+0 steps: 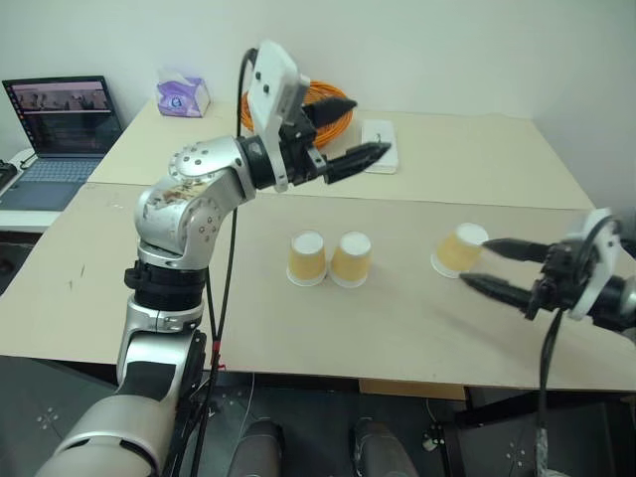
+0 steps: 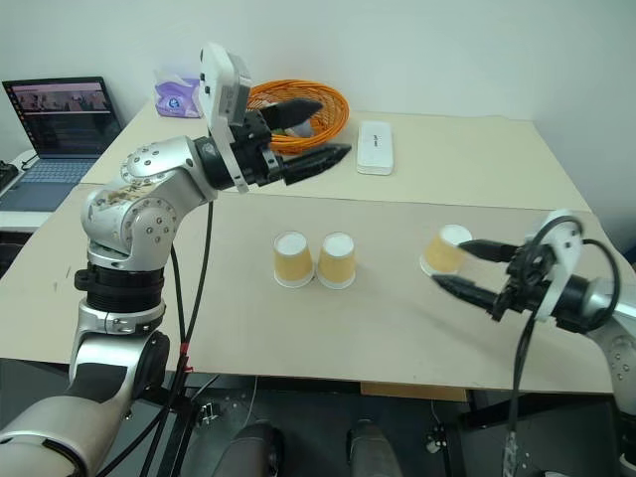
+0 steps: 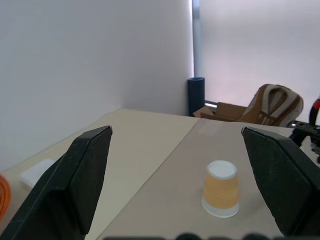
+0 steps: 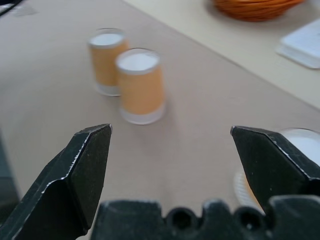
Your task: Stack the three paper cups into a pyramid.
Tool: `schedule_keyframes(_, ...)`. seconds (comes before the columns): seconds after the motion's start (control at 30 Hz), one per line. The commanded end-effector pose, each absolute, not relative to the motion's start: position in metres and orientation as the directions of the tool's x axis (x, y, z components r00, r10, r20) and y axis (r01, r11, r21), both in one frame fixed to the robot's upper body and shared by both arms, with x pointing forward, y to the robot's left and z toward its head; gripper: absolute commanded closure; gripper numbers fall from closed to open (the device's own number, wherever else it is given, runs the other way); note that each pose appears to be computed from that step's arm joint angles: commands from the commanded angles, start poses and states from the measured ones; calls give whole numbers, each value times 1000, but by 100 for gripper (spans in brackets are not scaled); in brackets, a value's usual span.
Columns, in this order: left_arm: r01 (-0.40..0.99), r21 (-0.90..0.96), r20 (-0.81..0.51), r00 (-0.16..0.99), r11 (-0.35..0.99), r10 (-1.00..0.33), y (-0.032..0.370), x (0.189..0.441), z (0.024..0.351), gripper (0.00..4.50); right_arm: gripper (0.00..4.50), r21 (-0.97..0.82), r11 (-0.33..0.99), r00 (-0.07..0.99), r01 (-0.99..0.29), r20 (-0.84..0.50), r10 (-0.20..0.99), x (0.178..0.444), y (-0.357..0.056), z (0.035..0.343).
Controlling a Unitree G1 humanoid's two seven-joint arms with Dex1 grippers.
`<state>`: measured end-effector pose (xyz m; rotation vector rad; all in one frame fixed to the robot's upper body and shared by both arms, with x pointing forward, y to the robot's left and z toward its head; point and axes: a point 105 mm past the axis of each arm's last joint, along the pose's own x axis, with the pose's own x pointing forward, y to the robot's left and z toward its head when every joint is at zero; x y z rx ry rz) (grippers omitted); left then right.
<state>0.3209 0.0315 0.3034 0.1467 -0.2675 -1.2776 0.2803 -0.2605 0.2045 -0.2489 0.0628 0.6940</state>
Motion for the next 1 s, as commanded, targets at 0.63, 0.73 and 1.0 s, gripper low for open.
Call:
schedule_keyframes(0.63,974,143,-106,192,177,-976,56,267,254,8,0,-226,869,896,-441,-51,441,337,-284,178)
schedule_keyframes(0.73,968,133,-100,226,212,-969,58,270,254,8,0,-209,866,889,-454,-37,457,342,-281,182)
schedule_keyframes(1.0,954,124,-120,288,274,-950,63,274,248,8,0,-150,845,857,-513,-41,513,355,-265,173)
